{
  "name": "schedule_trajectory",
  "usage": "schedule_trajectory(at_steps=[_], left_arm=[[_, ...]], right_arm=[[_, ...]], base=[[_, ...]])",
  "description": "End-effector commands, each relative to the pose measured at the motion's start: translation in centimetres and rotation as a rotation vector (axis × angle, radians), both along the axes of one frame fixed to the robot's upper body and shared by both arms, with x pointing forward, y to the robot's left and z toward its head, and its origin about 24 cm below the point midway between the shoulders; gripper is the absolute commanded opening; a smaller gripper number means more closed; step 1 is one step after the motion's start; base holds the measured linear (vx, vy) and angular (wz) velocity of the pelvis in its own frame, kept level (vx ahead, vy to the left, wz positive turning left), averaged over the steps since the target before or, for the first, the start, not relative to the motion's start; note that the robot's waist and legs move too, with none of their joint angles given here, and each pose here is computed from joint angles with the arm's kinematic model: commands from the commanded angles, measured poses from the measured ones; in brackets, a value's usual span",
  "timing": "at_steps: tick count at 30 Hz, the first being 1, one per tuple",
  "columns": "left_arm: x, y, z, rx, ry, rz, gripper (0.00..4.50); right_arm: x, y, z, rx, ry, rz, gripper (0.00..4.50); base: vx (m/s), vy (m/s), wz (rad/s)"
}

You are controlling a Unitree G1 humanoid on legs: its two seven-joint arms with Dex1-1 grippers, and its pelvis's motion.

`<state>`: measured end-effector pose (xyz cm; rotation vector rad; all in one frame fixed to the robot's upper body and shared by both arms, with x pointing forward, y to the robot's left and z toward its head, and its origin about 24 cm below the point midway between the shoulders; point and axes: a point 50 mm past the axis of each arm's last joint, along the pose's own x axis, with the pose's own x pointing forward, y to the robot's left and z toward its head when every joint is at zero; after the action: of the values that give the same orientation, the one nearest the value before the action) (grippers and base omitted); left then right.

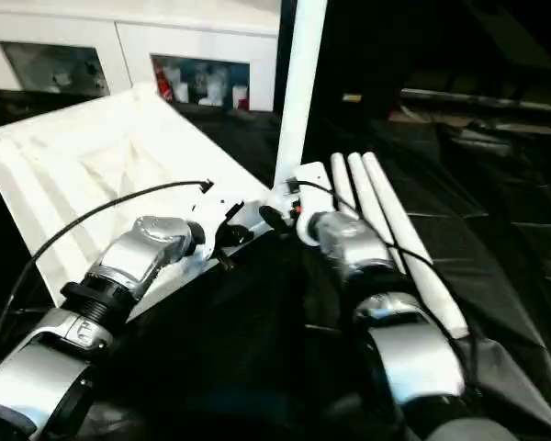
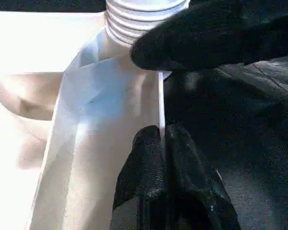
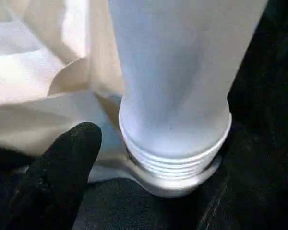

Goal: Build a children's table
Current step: Insert table leg to table base, then rotate leg to tighten

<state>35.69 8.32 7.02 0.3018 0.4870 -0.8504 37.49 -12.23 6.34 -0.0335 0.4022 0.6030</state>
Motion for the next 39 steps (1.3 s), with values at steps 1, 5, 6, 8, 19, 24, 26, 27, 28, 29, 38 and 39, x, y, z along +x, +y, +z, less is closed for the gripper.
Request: schedule_trajectory(at_steps=[1,5,6,8,19,24,26,27,28,29,38,39], left_arm=[[0.1,-0.3,1.1,-0.004,-0.054,-0.041,0.00],[0.0,0.3,1.2,-0.007,-0.072,-0.076,0.00],[0.0,0.4,1.2,-0.008,-0.071,-0.082,0.00],[-0.2,0.6,1.2,-0.011,-0.067,-0.098,0.00],[-2.2,1.7,1.7,-0.064,-0.082,-0.309,0.00],[-3.9,1.4,1.9,-0.096,-0.065,-0.443,0.00],[-4.0,1.4,1.9,-0.093,-0.063,-0.450,0.00],[-4.2,1.4,1.8,-0.090,-0.060,-0.465,0.00],[-4.4,1.4,1.8,-0.089,-0.056,-0.475,0.00],[-4.4,1.4,1.8,-0.089,-0.056,-0.475,0.00],[-5.4,1.4,1.7,-0.080,-0.044,-0.515,0.00],[-5.4,1.3,1.6,-0.075,-0.044,-0.516,0.00]], right_arm=[[-0.7,0.2,0.0,0.015,0.017,0.089,4.49],[-1.7,-1.2,0.9,0.019,-0.029,0.194,4.49],[-1.9,-1.5,1.0,0.013,-0.041,0.203,4.49],[-2.0,-2.3,1.5,-0.008,-0.077,0.199,4.49],[-5.2,-5.2,3.5,-0.083,-0.182,0.388,4.49],[-6.0,-5.3,2.9,-0.132,-0.162,0.432,4.49],[-5.8,-5.4,2.8,-0.144,-0.170,0.419,4.49],[-5.8,-5.4,2.7,-0.143,-0.168,0.420,4.49],[-5.9,-5.4,2.7,-0.144,-0.168,0.425,4.49],[-5.9,-5.4,2.7,-0.144,-0.168,0.425,4.49],[-6.8,-4.8,2.2,-0.133,-0.151,0.504,4.49],[-6.7,-4.8,2.0,-0.127,-0.145,0.501,4.49]], base=[[0.000,0.000,0.00],[0.000,0.000,0.00],[0.000,0.000,0.00],[0.000,0.000,0.00],[0.000,0.000,0.00],[0.000,0.000,0.00],[0.000,0.000,0.00],[0.000,0.000,0.00],[0.000,0.000,0.00],[0.000,0.000,0.00],[0.000,0.000,0.00],[0.000,0.000,0.00]])
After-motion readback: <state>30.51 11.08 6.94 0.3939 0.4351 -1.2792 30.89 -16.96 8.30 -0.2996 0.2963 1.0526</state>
